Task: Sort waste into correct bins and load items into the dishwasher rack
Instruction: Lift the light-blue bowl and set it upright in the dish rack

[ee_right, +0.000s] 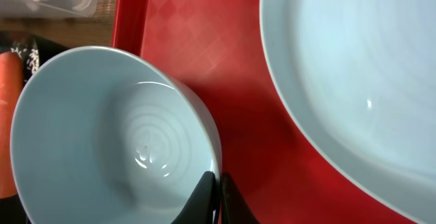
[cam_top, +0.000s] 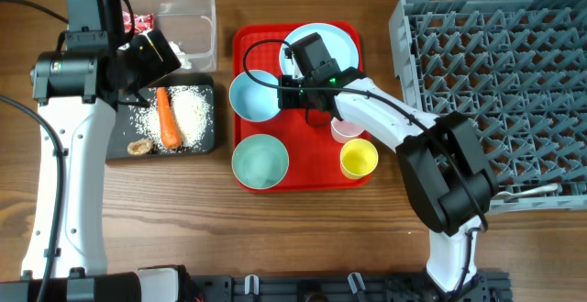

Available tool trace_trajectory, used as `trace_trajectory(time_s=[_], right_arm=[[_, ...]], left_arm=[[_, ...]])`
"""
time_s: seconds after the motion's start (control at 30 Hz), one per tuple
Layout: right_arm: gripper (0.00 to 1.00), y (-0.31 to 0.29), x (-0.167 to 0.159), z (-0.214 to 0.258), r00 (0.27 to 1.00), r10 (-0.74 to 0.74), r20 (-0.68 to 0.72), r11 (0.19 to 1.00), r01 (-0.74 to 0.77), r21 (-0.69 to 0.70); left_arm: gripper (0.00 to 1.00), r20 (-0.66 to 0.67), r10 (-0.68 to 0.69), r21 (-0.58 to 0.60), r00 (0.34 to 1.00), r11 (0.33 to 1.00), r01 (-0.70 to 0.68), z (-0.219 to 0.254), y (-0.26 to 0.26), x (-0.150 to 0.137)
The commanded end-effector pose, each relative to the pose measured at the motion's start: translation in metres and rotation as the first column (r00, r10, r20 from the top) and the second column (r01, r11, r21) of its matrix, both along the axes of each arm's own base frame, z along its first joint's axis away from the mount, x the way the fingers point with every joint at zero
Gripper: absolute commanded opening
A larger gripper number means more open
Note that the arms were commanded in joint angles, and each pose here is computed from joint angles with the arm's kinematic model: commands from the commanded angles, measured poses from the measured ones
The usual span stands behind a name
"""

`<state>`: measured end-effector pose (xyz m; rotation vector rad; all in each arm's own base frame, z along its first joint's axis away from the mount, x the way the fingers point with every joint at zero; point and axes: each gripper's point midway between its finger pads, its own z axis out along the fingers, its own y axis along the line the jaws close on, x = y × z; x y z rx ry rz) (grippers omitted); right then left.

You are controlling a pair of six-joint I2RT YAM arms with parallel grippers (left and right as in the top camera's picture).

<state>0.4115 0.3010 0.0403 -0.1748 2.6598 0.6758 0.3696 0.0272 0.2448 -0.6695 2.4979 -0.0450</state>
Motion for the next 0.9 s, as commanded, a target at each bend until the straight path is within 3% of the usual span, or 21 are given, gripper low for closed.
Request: trace_trajectory(time_s=[0.0,0.13,0.27,0.33,0.37,0.5,0.57,0.67,0.87], right_arm=[[0.04,-0.012,0.018,0.056,0.991,-0.054,0.119,0.998,0.05,0.031],[0.04,-0.058,0.034,0.128,0.948,-0.151,0.281,0.988,0.154,0.011],[0.04,-0.167,0.042,0.224,0.777,-0.324,0.54,0.896,0.435,-0.088],[0.04,-0.214,0.04,0.252,0.68,-0.369,0.634,0.809,0.571,-0.142],[0.04,-0.251,0.038,0.267,0.604,-0.386,0.698,0.711,0.676,-0.192],[0.04,-0.326,0.035,0.287,0.475,-0.345,0.81,0.419,0.85,-0.319],[0.04,-0.345,0.045,0.287,0.481,-0.292,0.826,0.348,0.858,-0.377],[0.04,-0.355,0.063,0.269,0.549,-0.212,0.808,0.308,0.822,-0.478],[0.04,-0.373,0.099,0.211,0.755,-0.01,0.656,0.018,0.656,-0.755]], left_arm=[[1.0,0.009,0.011,0.011,1.0,1.0,-0.011,0.003,0.004,0.0],[1.0,0.009,0.011,0.01,1.0,1.0,-0.011,0.003,0.003,0.0],[1.0,0.009,0.011,0.01,1.0,1.0,-0.011,0.003,0.003,0.0],[1.0,0.009,0.011,0.01,1.0,1.0,-0.011,0.003,0.003,0.0],[1.0,0.009,0.011,0.01,1.0,1.0,-0.011,0.003,0.003,0.0],[1.0,0.009,0.011,0.01,1.0,1.0,-0.011,0.003,0.003,0.0],[1.0,0.009,0.011,0.01,1.0,1.0,-0.011,0.003,0.003,0.0],[1.0,0.009,0.011,0.011,1.0,1.0,-0.011,0.003,0.004,0.0],[1.0,0.009,0.011,0.011,1.0,1.0,-0.011,0.003,0.004,0.0]])
